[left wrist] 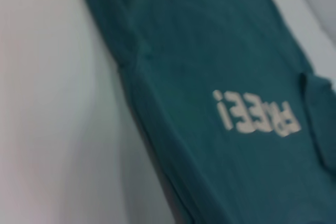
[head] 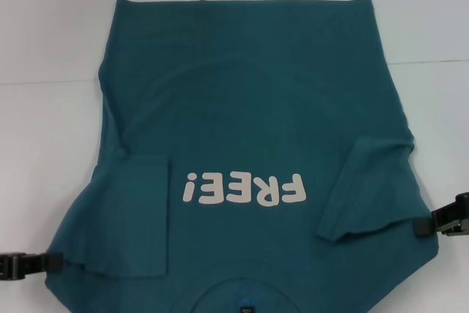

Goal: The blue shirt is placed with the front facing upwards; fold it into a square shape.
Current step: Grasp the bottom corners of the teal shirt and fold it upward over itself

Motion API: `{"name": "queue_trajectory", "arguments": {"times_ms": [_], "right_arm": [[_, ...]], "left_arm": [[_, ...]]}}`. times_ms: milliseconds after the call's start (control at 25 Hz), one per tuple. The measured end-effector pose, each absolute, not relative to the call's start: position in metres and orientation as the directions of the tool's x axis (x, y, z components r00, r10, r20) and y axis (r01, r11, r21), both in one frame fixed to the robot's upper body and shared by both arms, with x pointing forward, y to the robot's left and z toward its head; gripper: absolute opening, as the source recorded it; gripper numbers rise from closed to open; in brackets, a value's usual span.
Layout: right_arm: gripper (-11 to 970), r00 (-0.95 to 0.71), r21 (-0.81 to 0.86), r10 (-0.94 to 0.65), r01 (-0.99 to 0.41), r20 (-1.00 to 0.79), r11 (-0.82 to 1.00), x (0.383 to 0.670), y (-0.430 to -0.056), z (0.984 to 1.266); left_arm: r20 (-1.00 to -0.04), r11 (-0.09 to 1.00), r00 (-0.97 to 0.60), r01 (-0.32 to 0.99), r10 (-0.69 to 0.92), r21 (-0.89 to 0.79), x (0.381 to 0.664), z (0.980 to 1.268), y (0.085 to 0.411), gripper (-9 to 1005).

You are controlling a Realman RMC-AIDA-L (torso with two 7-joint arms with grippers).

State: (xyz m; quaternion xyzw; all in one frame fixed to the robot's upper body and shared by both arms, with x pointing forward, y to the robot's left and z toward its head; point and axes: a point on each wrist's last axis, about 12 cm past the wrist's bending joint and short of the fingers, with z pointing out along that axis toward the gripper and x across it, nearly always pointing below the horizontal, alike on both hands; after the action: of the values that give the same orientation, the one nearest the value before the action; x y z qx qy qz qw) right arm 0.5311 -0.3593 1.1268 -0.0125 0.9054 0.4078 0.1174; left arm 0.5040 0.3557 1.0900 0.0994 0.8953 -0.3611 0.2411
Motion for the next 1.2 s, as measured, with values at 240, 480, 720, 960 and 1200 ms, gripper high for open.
{"name": "queue_trajectory", "arguments": {"times_ms": [240, 480, 720, 960, 1200], "right_arm": [[45, -0.967, 0.757, 0.087, -0.129, -0.238, 0.64, 0.53, -0.359, 1.128], [44, -0.967, 0.774, 0.082, -0.141, -0.241, 0.617, 0.527, -0.355, 1.128], [44, -0.969, 0.78, 0.086, -0.134, -0.233, 0.611, 0.522, -0.357, 1.125], [45, -0.965, 0.808, 0.107, -0.137, -0.239, 0.572, 0.516, -0.357, 1.124], [45, -0.962, 0.838, 0.131, -0.137, -0.239, 0.529, 0.507, -0.356, 1.121]], "left_arm": [[-0.537, 0.689, -0.843, 0.378, -0.021, -0.619, 0.503, 1.096, 0.358, 31], [-0.556, 0.657, -0.83, 0.399, -0.037, -0.639, 0.499, 1.098, 0.357, 31], [-0.574, 0.624, -0.817, 0.419, -0.058, -0.66, 0.494, 1.102, 0.36, 31], [-0.602, 0.582, -0.793, 0.447, -0.094, -0.679, 0.484, 1.108, 0.365, 32], [-0.614, 0.57, -0.779, 0.448, -0.128, -0.688, 0.473, 1.109, 0.372, 32]]}}
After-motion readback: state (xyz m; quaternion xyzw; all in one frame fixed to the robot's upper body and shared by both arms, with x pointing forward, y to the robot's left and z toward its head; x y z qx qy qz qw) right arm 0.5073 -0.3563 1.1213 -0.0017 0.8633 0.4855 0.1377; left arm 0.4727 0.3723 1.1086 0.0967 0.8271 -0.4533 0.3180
